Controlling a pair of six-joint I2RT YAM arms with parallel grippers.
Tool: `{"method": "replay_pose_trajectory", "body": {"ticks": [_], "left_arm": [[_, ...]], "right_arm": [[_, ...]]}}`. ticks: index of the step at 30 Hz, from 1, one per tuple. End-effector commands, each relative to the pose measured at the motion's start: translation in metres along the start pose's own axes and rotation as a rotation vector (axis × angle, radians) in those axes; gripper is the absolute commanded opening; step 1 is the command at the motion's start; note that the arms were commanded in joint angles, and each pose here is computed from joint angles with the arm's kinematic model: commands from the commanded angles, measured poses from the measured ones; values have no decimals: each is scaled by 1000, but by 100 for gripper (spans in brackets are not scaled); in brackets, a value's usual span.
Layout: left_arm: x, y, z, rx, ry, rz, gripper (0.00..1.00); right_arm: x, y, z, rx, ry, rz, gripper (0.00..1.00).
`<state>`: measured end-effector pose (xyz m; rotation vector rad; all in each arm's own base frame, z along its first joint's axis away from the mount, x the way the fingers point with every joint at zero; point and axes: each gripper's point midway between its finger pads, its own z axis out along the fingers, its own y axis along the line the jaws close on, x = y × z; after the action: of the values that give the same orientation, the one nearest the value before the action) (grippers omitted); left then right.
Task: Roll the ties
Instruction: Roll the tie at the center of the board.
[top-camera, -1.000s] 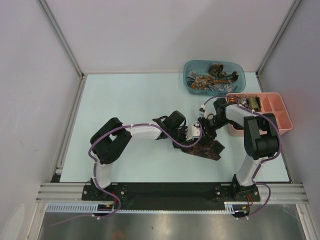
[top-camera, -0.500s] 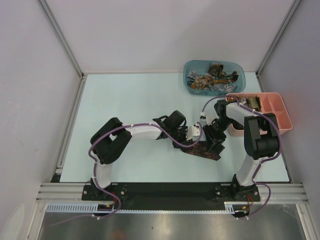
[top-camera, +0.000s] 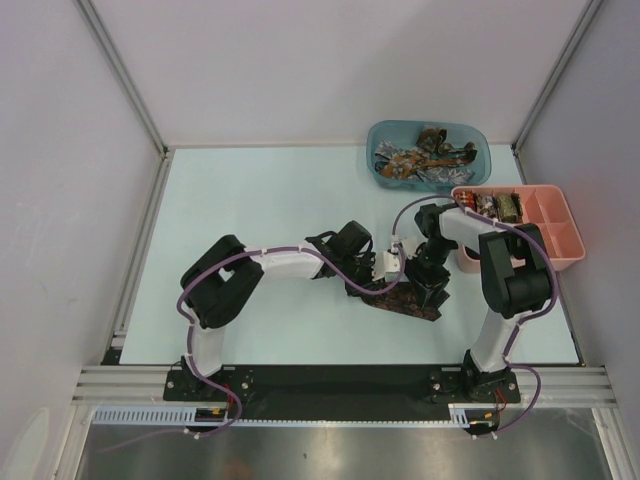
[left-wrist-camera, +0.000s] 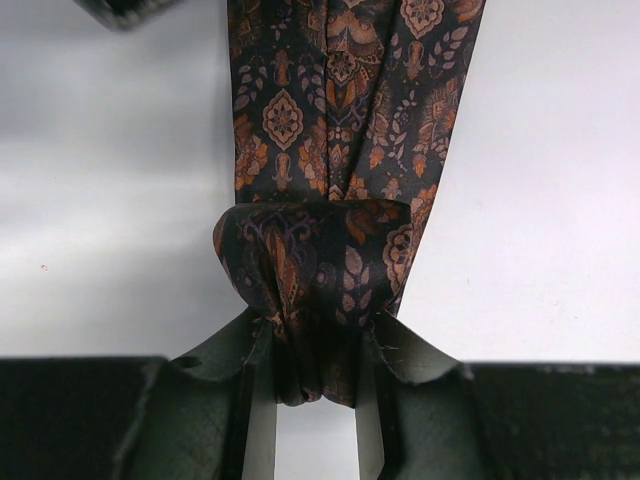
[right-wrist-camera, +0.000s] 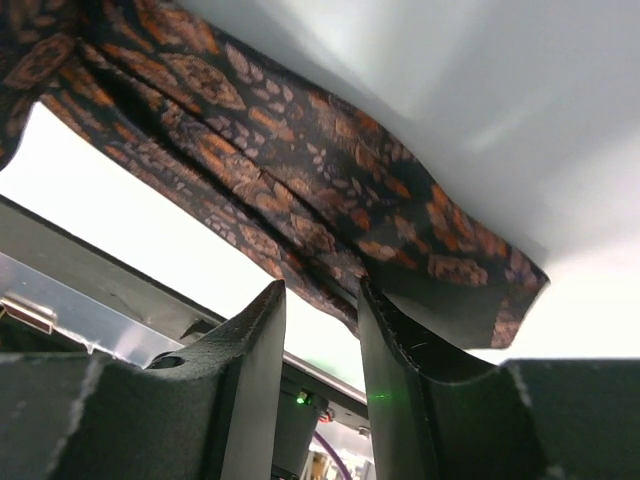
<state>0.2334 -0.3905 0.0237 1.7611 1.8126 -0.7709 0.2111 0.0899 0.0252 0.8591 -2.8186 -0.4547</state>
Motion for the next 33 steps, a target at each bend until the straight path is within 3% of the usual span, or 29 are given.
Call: {"method": "replay_pose_trajectory", "body": {"ticks": [1,6,9,10,13,33], "left_arm": [[31,-4,-4,4,118,-31,18],[30,-3,-3,5,118,-28,18],[30,-2,-3,1,116,-29,18],[30,-2,-3,2,117,-28,18],[32,-2,-4,3,118,-34,18],[36,-4,-4,21,122,-24,15]], "right_arm": [[6,-5,9,26,63,-19,39],[8,-2,12,17,81,-28,35],[7,-2,12,26,80,-37,22],[7,-3,12,31,81,-37,12],[6,-4,8,42,72,-41,0],[-26,0,-26,27,45,-78,3]]}}
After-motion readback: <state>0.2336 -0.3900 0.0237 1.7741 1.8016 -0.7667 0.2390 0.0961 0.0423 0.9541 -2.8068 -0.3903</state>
